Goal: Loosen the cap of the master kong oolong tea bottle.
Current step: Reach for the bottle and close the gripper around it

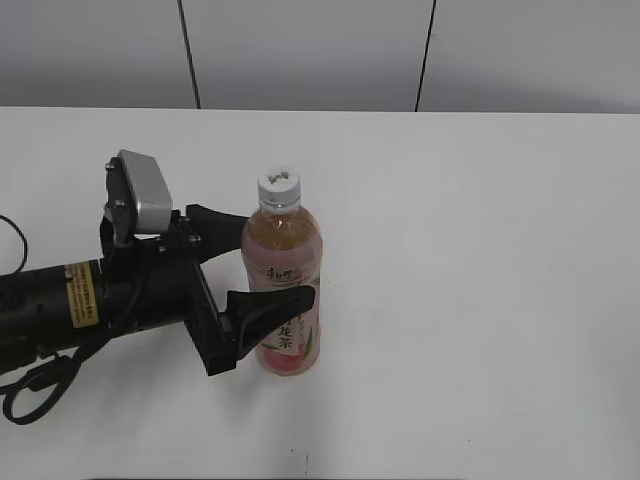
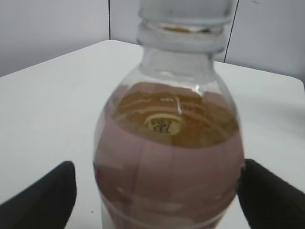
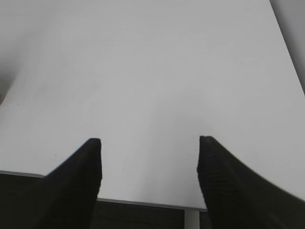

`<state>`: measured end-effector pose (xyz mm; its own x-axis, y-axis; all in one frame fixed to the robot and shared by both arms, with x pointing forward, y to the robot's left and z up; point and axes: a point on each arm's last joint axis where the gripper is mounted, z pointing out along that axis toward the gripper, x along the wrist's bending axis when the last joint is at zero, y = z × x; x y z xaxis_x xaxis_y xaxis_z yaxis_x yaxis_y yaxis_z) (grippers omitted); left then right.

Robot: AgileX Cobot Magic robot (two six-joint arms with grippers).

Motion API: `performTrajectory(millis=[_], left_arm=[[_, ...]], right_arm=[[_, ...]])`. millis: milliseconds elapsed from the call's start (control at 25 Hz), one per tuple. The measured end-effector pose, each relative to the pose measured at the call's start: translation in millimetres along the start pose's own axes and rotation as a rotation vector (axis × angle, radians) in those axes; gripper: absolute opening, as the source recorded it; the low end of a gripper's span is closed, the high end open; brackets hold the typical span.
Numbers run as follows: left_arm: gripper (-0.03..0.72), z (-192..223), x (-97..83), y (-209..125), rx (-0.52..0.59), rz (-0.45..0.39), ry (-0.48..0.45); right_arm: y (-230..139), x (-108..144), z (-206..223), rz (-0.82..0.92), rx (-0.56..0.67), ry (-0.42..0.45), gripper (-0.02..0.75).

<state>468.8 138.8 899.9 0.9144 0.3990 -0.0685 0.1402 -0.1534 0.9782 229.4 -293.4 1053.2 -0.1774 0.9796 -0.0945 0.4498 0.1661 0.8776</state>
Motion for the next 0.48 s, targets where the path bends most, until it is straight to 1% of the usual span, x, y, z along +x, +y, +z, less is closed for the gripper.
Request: performTrajectory(millis=[200, 480], left_arm=[[0.622, 0.5, 0.6, 0.7, -0.002, 0.001, 0.0], [0.603, 4.0, 4.5, 5.4, -0.02, -0.022, 0.002]], right_arm=[[0.0, 0.0, 0.0, 0.0, 0.0, 0.0, 0.483], [0.0, 0.0, 0.0, 0.0, 0.0, 0.0, 0.483]])
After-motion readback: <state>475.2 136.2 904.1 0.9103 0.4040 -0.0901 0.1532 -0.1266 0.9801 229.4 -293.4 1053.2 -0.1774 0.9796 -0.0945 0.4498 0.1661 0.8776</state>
